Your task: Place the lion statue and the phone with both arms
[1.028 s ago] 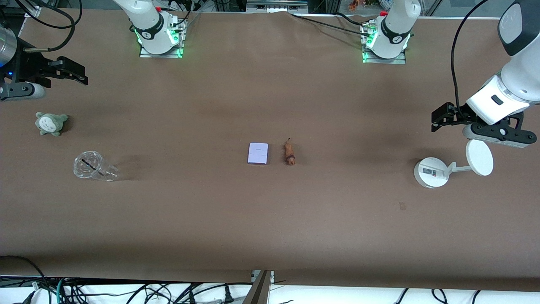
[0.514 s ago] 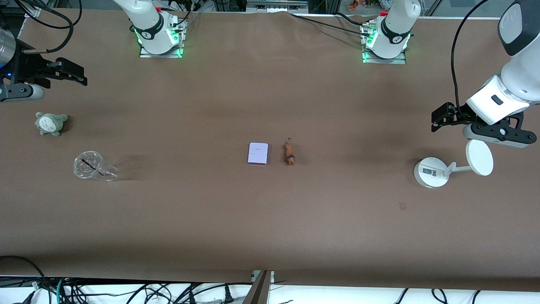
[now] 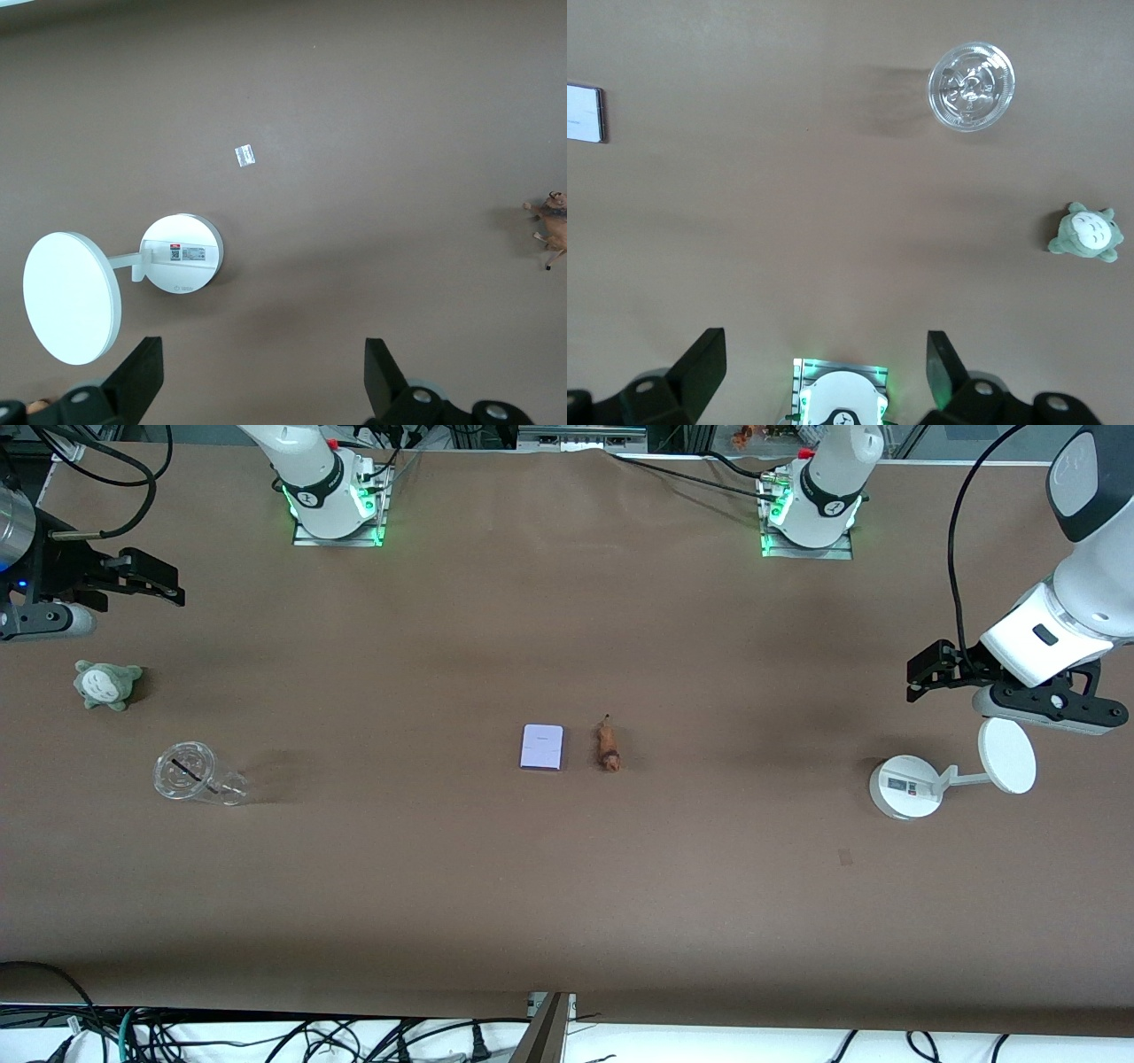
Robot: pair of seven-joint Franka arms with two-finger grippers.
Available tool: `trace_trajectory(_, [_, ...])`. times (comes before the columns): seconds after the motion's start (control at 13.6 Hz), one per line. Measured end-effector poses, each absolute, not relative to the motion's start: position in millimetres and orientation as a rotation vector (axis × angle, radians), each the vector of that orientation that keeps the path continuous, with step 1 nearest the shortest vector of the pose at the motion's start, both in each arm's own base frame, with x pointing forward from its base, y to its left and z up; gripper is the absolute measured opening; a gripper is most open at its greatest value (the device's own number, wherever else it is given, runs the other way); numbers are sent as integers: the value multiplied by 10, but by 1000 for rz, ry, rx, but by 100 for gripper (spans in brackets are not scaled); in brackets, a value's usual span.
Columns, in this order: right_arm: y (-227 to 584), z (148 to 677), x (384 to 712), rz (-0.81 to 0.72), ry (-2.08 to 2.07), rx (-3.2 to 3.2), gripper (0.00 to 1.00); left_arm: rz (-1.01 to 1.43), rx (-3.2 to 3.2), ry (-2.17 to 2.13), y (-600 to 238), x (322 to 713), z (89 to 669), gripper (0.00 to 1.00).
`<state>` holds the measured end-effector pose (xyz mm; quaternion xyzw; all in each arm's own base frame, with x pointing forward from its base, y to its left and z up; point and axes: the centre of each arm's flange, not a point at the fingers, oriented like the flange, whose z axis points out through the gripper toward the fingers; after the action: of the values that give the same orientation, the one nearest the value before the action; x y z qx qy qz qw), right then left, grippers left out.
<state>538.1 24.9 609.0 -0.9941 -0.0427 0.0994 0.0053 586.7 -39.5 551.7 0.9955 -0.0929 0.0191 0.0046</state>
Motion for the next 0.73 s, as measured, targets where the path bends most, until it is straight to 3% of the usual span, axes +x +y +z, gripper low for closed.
trace_trajectory(0.73, [265,6000,5464,303,-139,-3111,100,61,3118,-290,-389,5868,5519,100])
